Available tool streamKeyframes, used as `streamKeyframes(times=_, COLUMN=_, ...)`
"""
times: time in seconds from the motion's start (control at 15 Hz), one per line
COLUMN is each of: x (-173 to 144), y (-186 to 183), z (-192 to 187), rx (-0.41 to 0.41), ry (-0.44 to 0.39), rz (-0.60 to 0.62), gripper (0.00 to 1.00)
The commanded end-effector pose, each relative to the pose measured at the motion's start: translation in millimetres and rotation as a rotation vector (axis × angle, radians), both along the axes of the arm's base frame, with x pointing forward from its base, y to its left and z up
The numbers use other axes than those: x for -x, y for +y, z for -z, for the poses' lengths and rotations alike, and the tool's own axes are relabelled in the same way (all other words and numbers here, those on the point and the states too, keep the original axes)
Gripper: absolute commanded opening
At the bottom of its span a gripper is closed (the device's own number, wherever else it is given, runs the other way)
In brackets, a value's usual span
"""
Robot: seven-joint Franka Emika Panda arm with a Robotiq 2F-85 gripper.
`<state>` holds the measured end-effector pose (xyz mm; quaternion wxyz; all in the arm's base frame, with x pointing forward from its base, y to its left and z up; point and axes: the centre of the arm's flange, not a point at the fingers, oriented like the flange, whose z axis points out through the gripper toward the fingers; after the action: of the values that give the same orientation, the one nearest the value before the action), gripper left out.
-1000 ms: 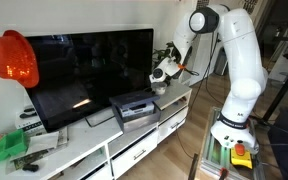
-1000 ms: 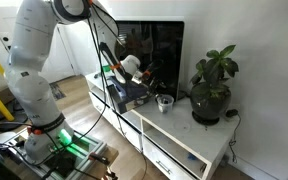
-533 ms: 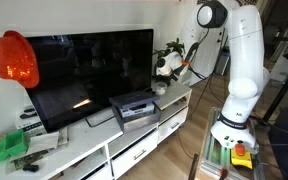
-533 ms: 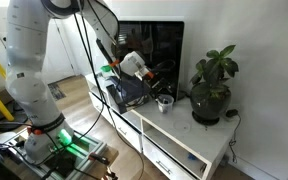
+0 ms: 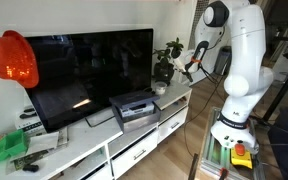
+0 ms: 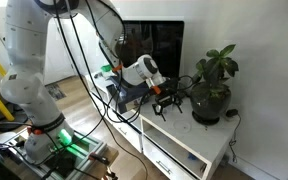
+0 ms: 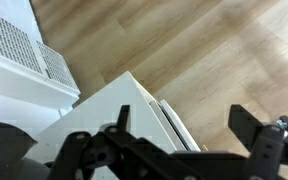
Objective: Put the sunglasses in the plastic bowl and then cover the plastic bowl with the plastic lid
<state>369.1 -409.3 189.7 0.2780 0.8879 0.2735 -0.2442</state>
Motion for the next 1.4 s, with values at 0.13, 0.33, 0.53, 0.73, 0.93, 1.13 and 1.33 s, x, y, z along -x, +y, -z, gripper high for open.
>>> streamKeyframes(times=0.13, x=-2.4, y=2.3, z=0.9, rx=-0.005, ry=-0.005, rz=0.002, gripper=1.0)
streamKeyframes(times=0.33, x=-3.6, y=3.4, z=1.0, rx=-0.006, ry=-0.006, rz=0.0, gripper=1.0)
streamKeyframes(times=0.53, x=-3.6, y=3.4, z=1.0, rx=-0.006, ry=-0.006, rz=0.0, gripper=1.0)
streamKeyframes(times=0.73, x=-11.3, y=-16.0, z=23.0, rx=-0.064, ry=-0.087, rz=0.199, gripper=1.0)
streamKeyframes(times=0.93, x=-12.8, y=-35.9, z=41.9, rx=-0.112, ry=-0.178, rz=0.342, gripper=1.0)
streamKeyframes(times=1.13, x=-14.5, y=-63.2, z=67.5, rx=-0.119, ry=-0.304, rz=0.453, gripper=1.0)
streamKeyframes(times=1.33, x=-20.8, y=-86.6, z=79.3, rx=-0.177, ry=-0.41, rz=0.579, gripper=1.0)
